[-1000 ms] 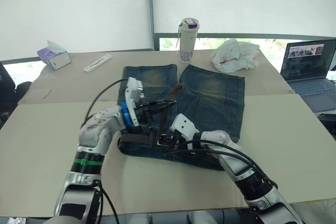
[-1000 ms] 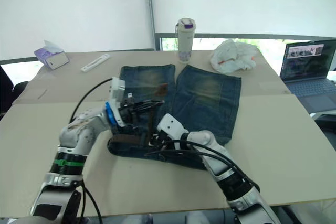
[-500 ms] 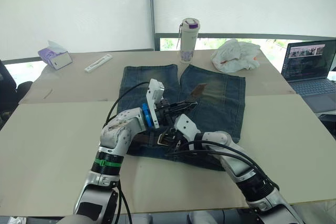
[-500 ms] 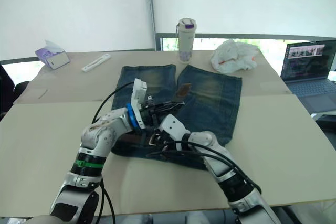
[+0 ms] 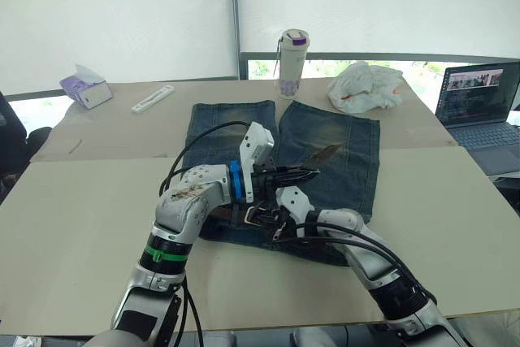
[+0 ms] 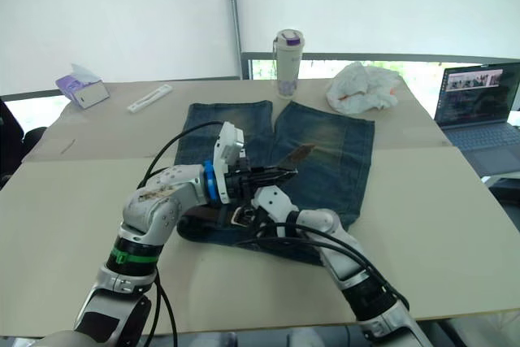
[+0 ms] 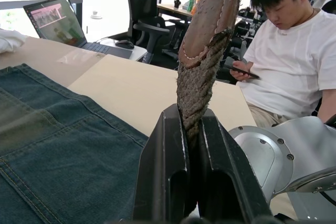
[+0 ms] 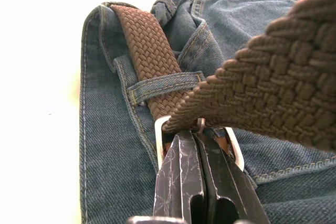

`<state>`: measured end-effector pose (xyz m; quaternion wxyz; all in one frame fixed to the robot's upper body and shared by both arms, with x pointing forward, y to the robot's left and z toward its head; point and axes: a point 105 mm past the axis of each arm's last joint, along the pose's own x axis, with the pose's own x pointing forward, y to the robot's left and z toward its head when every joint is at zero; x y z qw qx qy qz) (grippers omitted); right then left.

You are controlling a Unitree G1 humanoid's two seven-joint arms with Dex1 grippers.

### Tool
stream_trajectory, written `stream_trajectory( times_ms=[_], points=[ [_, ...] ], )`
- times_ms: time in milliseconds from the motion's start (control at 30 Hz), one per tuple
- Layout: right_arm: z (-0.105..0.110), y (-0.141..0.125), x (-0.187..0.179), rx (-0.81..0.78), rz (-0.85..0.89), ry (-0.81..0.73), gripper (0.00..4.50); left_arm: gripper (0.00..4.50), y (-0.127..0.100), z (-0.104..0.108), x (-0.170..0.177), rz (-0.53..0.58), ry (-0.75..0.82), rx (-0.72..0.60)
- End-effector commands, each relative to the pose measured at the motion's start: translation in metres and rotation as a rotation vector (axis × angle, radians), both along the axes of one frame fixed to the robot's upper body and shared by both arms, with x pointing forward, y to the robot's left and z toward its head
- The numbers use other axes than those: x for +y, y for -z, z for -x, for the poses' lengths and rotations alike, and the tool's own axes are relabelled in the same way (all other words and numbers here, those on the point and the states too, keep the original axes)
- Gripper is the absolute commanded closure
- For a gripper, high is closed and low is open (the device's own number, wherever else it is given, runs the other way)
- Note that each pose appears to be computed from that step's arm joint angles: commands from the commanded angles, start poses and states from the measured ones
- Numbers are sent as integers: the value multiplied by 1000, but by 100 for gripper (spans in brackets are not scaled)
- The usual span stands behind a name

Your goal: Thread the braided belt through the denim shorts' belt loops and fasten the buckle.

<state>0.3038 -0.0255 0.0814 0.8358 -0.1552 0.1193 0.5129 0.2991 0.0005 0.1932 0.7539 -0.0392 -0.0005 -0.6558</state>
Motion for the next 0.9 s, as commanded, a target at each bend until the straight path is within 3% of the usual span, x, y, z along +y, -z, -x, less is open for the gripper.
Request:
stream_trajectory(
  times_ms=[33,267,367,433,700,900],
  points=[
    [-2,28,2,89,70,42,447,450,0,74,-54,-13,426,-23],
    [1,29,0,96,63,51,447,450,-3,55,-49,50,318,-5],
    [3,23,1,82,37,42,447,450,-22,20,-36,190,120,29],
    [4,21,1,84,27,38,447,450,-27,7,-26,243,53,45],
    [4,22,-4,82,48,47,447,450,-14,-20,74,193,-167,95],
    [6,24,-3,85,45,48,447,450,2,-22,112,108,-257,96]
  ],
)
